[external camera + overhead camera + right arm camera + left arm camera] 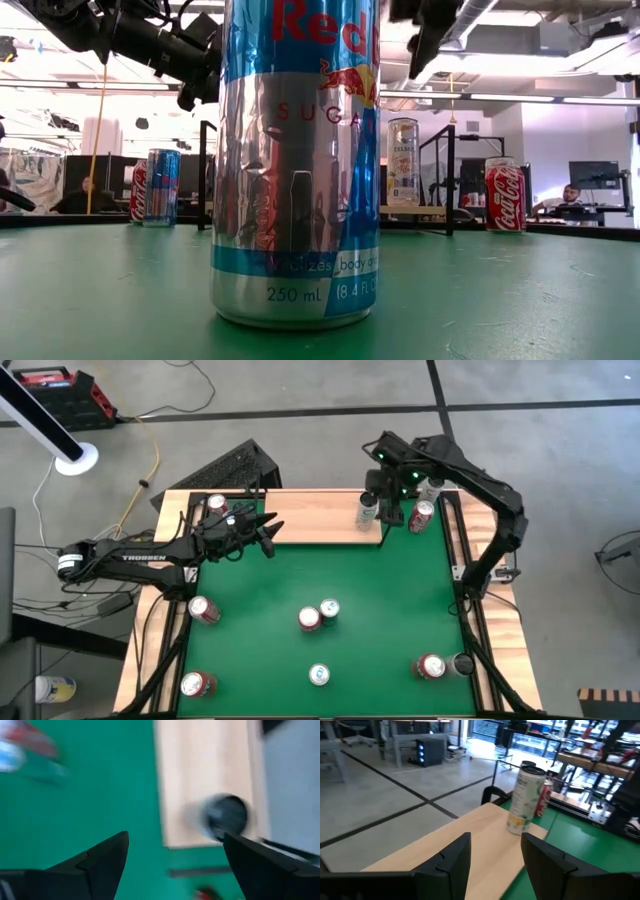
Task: Place canned beverage on shelf
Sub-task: Put the middle white soda can on the shelf
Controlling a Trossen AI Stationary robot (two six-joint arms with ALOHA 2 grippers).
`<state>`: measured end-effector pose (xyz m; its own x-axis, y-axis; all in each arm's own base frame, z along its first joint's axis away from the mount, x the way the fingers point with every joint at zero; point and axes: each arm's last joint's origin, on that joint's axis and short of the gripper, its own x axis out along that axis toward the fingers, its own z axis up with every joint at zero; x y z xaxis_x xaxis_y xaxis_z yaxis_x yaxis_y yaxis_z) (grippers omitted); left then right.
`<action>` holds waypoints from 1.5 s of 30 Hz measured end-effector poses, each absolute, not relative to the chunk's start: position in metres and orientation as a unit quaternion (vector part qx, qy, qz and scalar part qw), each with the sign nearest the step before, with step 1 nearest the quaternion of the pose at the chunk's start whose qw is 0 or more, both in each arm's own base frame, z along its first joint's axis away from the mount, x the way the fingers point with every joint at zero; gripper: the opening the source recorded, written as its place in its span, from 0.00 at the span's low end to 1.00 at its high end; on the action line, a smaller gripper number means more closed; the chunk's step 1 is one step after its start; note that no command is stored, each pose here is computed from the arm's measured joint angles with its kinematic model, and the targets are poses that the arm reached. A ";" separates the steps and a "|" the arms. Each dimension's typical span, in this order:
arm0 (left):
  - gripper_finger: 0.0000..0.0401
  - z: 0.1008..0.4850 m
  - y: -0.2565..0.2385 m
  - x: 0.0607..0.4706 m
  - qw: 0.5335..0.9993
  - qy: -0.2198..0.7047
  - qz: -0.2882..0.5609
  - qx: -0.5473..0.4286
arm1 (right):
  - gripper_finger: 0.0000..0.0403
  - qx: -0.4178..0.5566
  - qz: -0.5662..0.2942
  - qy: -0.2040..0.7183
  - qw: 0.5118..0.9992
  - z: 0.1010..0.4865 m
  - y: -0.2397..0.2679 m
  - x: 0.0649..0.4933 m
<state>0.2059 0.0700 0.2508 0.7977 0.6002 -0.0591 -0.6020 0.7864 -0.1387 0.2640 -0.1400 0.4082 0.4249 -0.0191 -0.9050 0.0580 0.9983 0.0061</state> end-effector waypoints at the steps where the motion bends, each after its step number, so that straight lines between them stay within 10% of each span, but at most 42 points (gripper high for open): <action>1: 0.39 0.251 0.070 0.206 0.946 0.006 0.315 -0.075 | 0.84 0.025 -0.001 0.526 0.850 0.407 -0.134 0.263; 11: 0.39 0.251 0.069 0.206 0.949 0.007 0.305 -0.076 | 0.54 0.045 -0.034 0.354 0.933 0.359 -0.111 0.243; 21: 0.39 0.251 0.069 0.206 0.949 0.008 0.305 -0.076 | 0.05 0.051 -0.080 0.321 0.942 0.303 -0.123 0.235; 45: 0.39 0.251 0.070 0.206 0.950 0.012 0.306 -0.063 | 0.05 0.043 -0.151 0.348 0.924 0.278 -0.171 0.235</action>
<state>0.2063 0.0696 0.2506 0.8123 0.5801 -0.0609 -0.5831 0.8045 -0.1129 0.2354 -0.1713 0.2775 0.7120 -0.2485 -0.6567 0.3088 0.9508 -0.0250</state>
